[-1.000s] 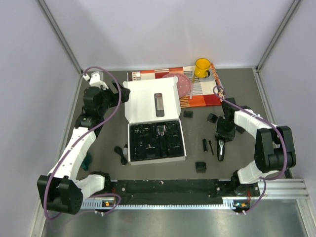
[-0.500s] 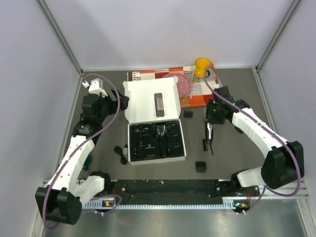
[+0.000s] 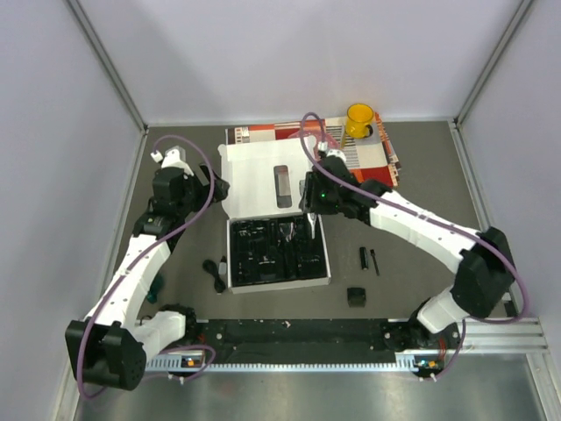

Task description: Sort the hair-cutting tools

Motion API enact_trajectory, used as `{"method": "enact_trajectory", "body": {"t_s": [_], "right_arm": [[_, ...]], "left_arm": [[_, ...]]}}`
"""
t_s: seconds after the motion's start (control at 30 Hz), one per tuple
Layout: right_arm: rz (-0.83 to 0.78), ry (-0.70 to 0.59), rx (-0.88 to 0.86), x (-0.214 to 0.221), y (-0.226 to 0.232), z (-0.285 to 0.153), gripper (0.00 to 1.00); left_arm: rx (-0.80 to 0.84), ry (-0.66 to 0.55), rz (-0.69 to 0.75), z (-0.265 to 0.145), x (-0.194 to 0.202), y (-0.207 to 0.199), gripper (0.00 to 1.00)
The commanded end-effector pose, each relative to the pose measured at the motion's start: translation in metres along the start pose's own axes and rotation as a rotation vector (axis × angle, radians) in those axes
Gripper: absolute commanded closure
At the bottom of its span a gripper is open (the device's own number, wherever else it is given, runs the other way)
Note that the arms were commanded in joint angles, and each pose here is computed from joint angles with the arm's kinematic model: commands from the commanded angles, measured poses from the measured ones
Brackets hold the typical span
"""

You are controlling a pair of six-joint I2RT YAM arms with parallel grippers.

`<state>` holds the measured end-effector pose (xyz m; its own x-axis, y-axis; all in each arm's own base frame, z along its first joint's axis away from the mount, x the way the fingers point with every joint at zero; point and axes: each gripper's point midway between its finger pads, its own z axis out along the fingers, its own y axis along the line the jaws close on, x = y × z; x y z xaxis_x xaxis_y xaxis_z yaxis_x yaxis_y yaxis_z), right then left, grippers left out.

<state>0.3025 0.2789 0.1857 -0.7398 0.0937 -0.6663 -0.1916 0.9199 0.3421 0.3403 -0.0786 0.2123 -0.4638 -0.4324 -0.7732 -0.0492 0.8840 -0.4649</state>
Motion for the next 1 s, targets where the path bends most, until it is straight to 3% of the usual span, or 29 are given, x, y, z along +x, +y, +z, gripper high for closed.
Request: {"method": "enact_trajectory", "body": {"t_s": [0.0,0.47,0.97], "right_arm": [[0.144,-0.066,0.024,-0.012,0.022,0.016,1.0],[0.144,-0.1,0.06,0.001,0.055,0.004,1.0],[0.055,-0.006,0.137,0.053,0.067,0.03,1.0]], "left_arm": [[-0.04,-0.009,-0.015,-0.006,-0.006,0.003,0.07],[-0.141,0.067,0.006,-0.012,0.021,0.029,0.07],[-0.15,0.108,-0.015,-0.012,0.031,0.032,0.07]]}}
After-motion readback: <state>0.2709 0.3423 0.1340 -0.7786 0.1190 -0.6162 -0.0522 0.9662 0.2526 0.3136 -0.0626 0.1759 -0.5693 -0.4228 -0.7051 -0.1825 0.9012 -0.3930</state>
